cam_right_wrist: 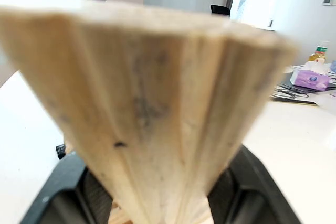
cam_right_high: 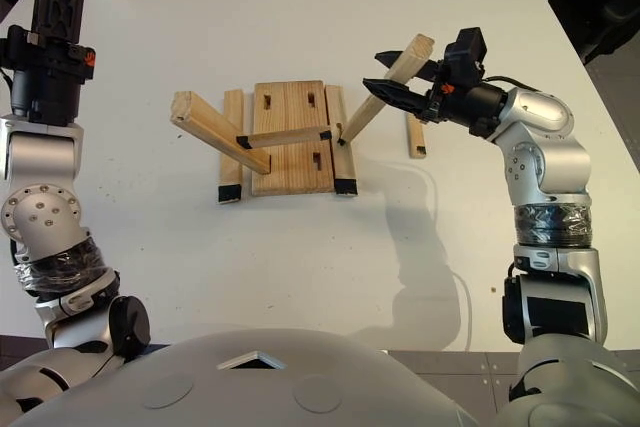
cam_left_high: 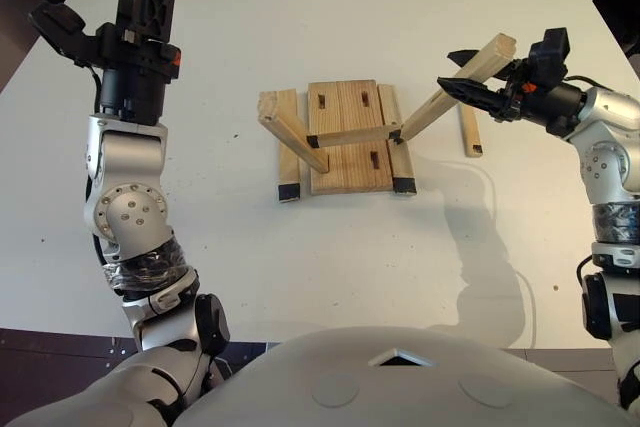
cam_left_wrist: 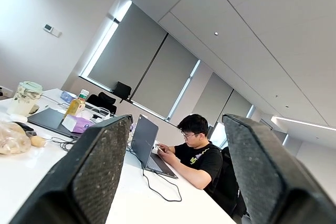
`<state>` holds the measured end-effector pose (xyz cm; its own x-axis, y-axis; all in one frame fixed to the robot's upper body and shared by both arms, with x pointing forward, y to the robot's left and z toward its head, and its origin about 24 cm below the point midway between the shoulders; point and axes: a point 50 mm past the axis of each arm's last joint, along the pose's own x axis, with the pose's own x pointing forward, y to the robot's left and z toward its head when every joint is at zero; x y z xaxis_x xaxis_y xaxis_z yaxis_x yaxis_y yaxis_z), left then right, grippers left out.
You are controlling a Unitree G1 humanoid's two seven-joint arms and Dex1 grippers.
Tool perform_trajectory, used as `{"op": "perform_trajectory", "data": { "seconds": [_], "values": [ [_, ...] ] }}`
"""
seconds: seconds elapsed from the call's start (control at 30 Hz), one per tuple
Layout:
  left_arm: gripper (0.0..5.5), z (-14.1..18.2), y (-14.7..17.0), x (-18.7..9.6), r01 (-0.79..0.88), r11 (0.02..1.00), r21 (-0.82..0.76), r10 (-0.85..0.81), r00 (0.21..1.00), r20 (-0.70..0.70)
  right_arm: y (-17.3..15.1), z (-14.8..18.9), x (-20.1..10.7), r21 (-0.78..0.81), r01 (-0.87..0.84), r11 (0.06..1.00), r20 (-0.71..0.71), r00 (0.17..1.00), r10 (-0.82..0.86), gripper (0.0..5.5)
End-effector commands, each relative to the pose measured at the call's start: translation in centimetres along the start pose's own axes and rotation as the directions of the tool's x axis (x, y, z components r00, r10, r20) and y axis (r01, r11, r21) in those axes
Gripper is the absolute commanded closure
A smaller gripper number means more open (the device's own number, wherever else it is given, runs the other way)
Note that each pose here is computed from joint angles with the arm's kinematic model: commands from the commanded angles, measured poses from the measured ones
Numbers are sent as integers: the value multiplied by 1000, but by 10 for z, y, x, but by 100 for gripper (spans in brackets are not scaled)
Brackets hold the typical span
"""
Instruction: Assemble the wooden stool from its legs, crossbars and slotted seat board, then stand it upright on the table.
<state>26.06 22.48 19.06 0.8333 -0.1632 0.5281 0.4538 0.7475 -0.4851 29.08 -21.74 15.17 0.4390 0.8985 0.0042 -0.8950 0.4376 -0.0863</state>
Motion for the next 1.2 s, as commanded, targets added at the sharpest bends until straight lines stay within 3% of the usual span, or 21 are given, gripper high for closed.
{"op": "perform_trajectory", "data": {
  "seconds": [0.03,0.2,0.57,0.9,1.2],
  "values": [
    [233,-1,4,-3,-19,1000,11,20,1000,-18,5,-20,-12,1,-12,1000,-174,985,12,347],
    [233,-5,2,-4,-8,1000,23,9,999,-44,1,-19,-23,-26,-20,999,-243,970,13,347],
    [233,-4,-1,-3,-5,1000,21,6,999,-36,-7,37,-2,-147,-55,988,-58,997,46,347],
    [233,-9,-3,-4,-13,1000,15,14,999,-35,8,17,0,-139,-276,951,-247,940,237,347],
    [233,-11,-4,-8,-28,999,15,28,999,-28,8,22,-4,-100,-383,918,-297,892,339,347]
  ]
}}
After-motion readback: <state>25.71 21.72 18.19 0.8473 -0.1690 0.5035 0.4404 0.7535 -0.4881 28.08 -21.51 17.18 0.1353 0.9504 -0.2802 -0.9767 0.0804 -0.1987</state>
